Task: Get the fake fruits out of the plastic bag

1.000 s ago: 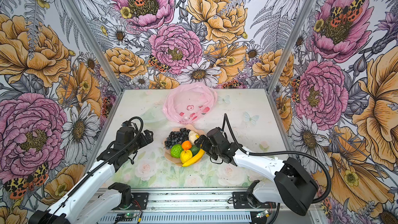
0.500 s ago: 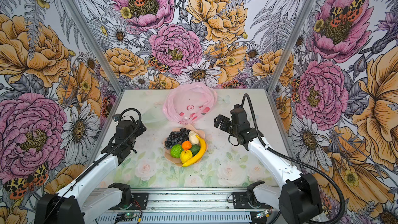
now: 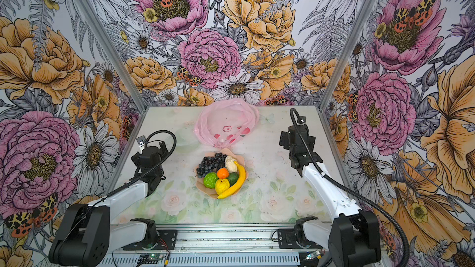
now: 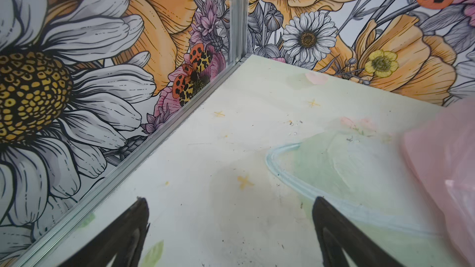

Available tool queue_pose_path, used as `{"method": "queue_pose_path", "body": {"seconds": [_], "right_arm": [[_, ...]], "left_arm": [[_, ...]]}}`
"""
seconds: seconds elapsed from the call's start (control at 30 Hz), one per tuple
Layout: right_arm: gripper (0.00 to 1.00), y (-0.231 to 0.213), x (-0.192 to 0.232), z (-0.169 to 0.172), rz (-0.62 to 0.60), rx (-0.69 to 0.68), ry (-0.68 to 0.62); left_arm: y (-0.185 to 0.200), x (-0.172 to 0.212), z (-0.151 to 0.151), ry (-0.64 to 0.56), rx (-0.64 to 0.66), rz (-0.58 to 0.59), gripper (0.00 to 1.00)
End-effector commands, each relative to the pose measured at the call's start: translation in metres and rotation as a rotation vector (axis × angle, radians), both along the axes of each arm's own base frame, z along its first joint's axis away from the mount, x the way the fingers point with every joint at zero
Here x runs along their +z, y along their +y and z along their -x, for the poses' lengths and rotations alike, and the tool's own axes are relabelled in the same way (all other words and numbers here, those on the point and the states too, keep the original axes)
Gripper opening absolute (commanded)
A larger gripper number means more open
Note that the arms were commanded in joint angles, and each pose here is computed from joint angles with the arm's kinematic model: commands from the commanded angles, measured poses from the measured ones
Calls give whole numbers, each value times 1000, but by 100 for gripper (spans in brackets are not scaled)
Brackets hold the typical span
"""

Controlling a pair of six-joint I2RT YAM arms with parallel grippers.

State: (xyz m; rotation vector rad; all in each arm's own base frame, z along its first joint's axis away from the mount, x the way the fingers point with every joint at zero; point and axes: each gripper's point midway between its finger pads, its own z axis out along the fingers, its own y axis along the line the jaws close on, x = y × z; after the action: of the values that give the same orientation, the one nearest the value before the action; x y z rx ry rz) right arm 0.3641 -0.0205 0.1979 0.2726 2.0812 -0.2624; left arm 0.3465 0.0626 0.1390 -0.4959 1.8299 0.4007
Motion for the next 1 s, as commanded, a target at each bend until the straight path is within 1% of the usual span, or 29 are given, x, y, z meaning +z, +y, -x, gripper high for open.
{"method": "queue_pose_path", "body": {"seconds": [0.0,0.13,0.23,0.37,0.4,0.47,0.53,0.57,0.67,0.87,0.97], "right_arm": [[100,-28,-6,3,115,-80,-77],[100,-32,-33,-2,108,-64,-78],[100,-29,-46,-11,89,-20,-81],[99,-20,-52,-20,75,47,-110],[100,-19,-54,-22,77,60,-113],[100,-16,-55,-24,73,89,-131],[100,-9,-57,-26,62,136,-152],[99,-6,-56,-28,59,157,-166],[99,5,-57,-32,44,225,-184],[100,9,-73,-38,-1,274,-214],[100,11,-80,-42,-24,301,-207]], "left_arm": [[-4,16,-13,-66,-50,-58,99],[-13,16,-25,-91,-136,-52,99],[-22,20,-33,-140,-206,-64,99],[-30,0,-45,-183,-285,-36,99],[-31,-2,-49,-191,-290,-54,99],[-34,-9,-52,-116,-313,-27,99],[-31,-8,-55,-145,-325,-8,99],[-30,-10,-55,-128,-327,0,99],[-30,-9,-55,-138,-332,2,99],[-30,-8,-55,-142,-332,3,99],[-29,-9,-55,-141,-331,2,99]]}}
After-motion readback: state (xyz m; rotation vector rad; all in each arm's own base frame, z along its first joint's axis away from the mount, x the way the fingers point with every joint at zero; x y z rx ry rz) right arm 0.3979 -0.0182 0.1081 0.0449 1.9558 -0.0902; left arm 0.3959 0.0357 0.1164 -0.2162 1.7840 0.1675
